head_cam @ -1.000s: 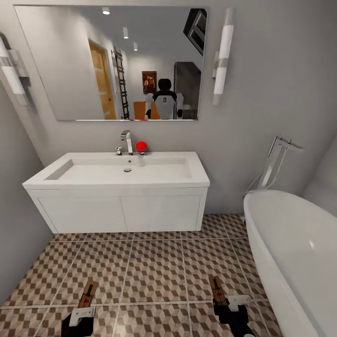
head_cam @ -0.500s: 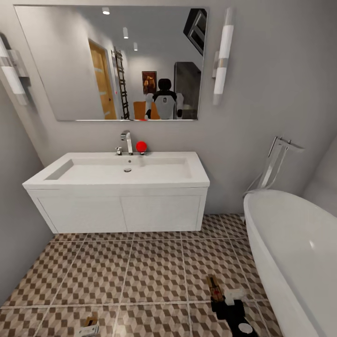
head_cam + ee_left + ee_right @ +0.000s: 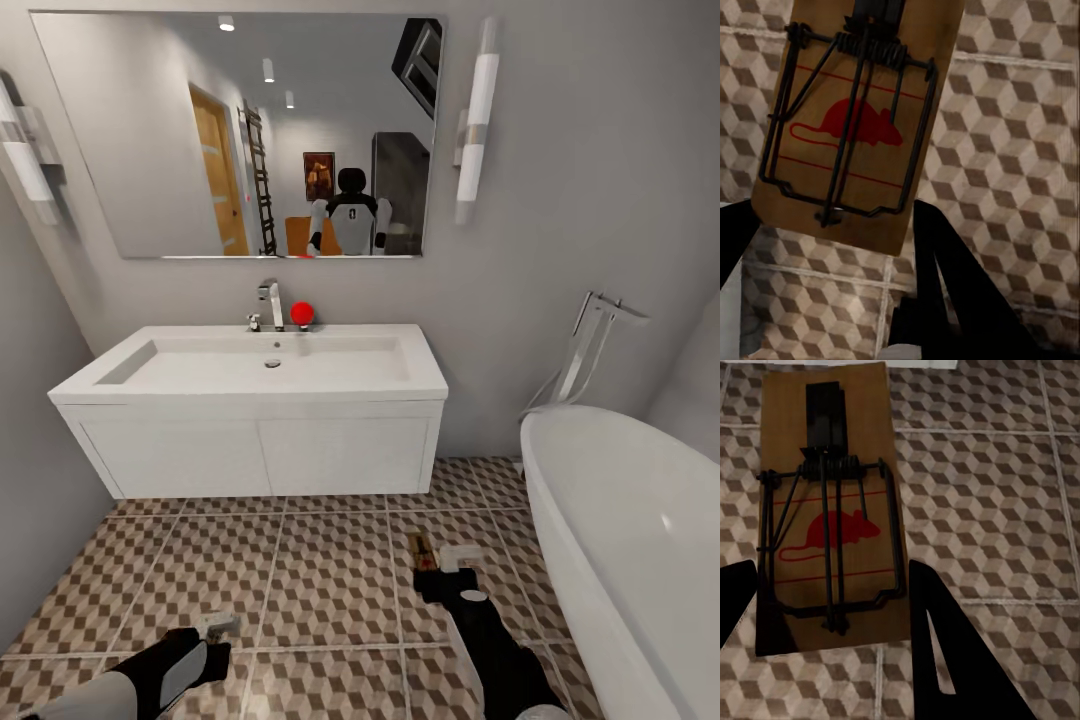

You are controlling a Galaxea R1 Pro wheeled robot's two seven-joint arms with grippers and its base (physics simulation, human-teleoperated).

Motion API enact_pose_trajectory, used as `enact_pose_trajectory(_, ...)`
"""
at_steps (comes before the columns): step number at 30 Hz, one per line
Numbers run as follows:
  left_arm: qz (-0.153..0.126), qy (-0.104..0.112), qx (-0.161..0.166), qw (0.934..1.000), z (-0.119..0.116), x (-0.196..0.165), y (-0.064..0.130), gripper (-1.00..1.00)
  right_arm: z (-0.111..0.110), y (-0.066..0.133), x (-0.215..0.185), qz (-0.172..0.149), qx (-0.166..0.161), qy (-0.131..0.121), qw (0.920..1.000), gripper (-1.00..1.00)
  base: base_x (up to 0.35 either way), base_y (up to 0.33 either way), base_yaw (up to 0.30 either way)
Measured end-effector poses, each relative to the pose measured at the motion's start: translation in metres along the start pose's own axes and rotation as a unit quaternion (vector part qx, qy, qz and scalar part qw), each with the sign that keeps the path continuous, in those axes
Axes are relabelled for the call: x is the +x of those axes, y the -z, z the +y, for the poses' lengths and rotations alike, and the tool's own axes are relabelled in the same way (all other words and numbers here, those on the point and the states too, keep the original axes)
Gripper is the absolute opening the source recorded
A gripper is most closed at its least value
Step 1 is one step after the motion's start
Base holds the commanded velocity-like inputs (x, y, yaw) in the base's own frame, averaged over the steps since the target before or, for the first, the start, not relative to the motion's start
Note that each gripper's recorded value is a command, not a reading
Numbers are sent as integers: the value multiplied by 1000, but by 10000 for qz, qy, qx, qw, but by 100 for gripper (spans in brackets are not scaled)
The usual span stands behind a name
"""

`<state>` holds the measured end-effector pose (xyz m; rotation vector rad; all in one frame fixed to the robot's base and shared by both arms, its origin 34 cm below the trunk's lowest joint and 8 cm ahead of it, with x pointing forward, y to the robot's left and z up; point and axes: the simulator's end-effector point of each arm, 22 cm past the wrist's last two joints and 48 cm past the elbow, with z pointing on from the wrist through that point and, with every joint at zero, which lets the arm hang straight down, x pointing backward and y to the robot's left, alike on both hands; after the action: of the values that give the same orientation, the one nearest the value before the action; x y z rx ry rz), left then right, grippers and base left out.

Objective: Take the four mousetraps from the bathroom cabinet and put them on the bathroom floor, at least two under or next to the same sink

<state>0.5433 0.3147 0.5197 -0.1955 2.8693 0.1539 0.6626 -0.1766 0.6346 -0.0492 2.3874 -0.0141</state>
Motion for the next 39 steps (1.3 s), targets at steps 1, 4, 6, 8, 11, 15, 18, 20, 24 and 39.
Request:
enact_pose_trajectory(1,-89,3,13,10000,-2,-15,3,-100,0,-1,-8,2,1,4,10000,-100,0,0,0)
enact_pose_trajectory(4,-293,22,41,9996,-5,-53,13,-100,0,-3,-31,-37,7,16,10000,-100,0,0,0)
enact_pose_trajectory(6,-244,-7,57,9997,-8,-72,21,-100,0,-5,-49,-30,7,34,10000,-100,0,0,0)
enact_pose_trajectory(8,-105,-50,68,9999,-9,-81,27,-100,0,-7,-61,2,1,50,10000,-100,0,0,0)
enact_pose_trajectory(11,-46,-63,63,9999,-9,-86,30,-100,3,-10,-56,134,-23,68,9999,-100,0,0,0)
enact_pose_trajectory(15,-162,-16,39,9999,-5,-93,30,-100,9,-16,-32,360,-90,105,9993,-100,0,0,0)
enact_pose_trajectory(18,-309,14,34,9995,-4,-99,30,-100,13,-19,-23,381,-122,118,9991,-100,0,0,0)
enact_pose_trajectory(20,-359,18,33,9993,-4,-101,30,-100,14,-19,-19,402,-133,123,9990,-100,0,0,0)
enact_pose_trajectory(24,-610,56,44,9981,-4,-113,31,-100,17,-20,-15,377,-172,137,9990,-100,0,0,0)
enact_pose_trajectory(39,-1889,211,522,9804,-16,-164,44,-100,31,-26,14,93,-337,163,9993,-100,0,0,0)
